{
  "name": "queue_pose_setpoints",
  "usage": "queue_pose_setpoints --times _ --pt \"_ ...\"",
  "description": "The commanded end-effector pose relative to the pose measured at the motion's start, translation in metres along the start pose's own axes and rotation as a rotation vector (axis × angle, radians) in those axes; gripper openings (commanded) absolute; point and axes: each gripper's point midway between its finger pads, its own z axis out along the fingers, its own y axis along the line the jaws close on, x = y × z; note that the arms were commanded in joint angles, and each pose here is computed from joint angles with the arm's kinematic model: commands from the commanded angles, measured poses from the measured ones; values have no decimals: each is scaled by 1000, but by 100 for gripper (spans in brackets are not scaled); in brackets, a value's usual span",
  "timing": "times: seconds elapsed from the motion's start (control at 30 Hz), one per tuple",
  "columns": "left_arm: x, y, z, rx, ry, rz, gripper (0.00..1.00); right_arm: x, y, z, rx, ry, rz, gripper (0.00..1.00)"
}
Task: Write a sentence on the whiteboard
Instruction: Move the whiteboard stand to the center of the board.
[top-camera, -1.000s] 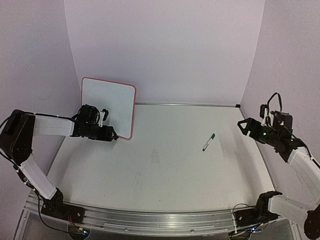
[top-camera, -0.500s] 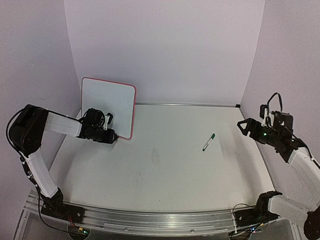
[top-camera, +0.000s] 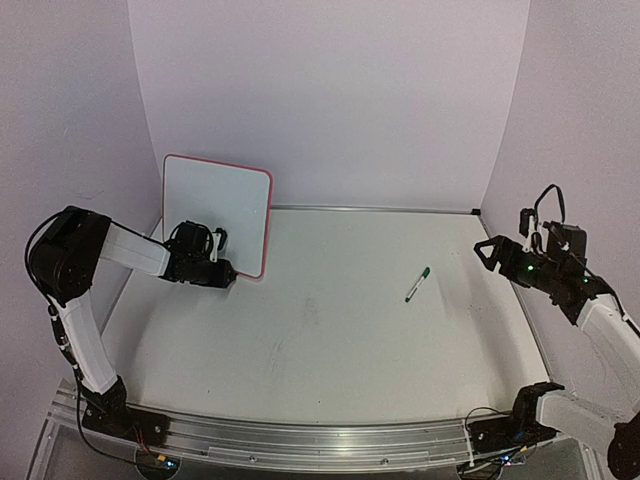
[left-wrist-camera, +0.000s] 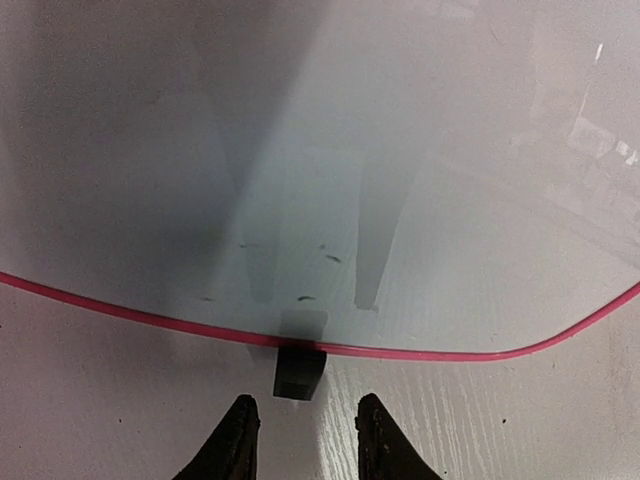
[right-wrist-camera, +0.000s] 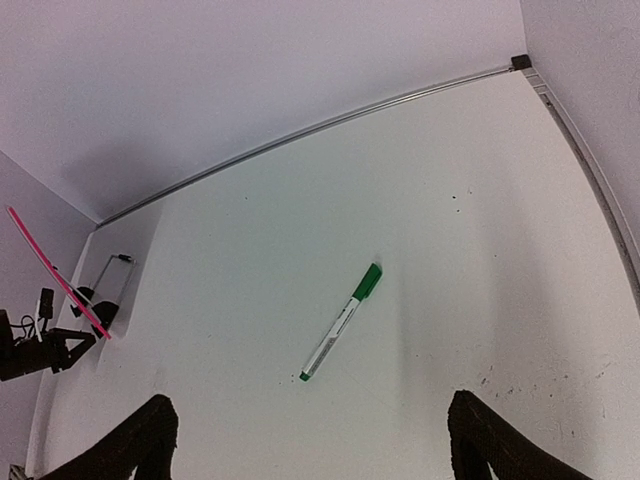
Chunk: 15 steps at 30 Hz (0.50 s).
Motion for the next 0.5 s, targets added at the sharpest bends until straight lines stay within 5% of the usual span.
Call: queue_pose_setpoints --times 0.0,0.47 --pt "-30 -3 2 3 -99 -5 29 -18 12 -8 -26 -36 -27 90" --pt "-30 1 11 -13 -110 25 21 -19 14 -7 -34 -25 -42 91"
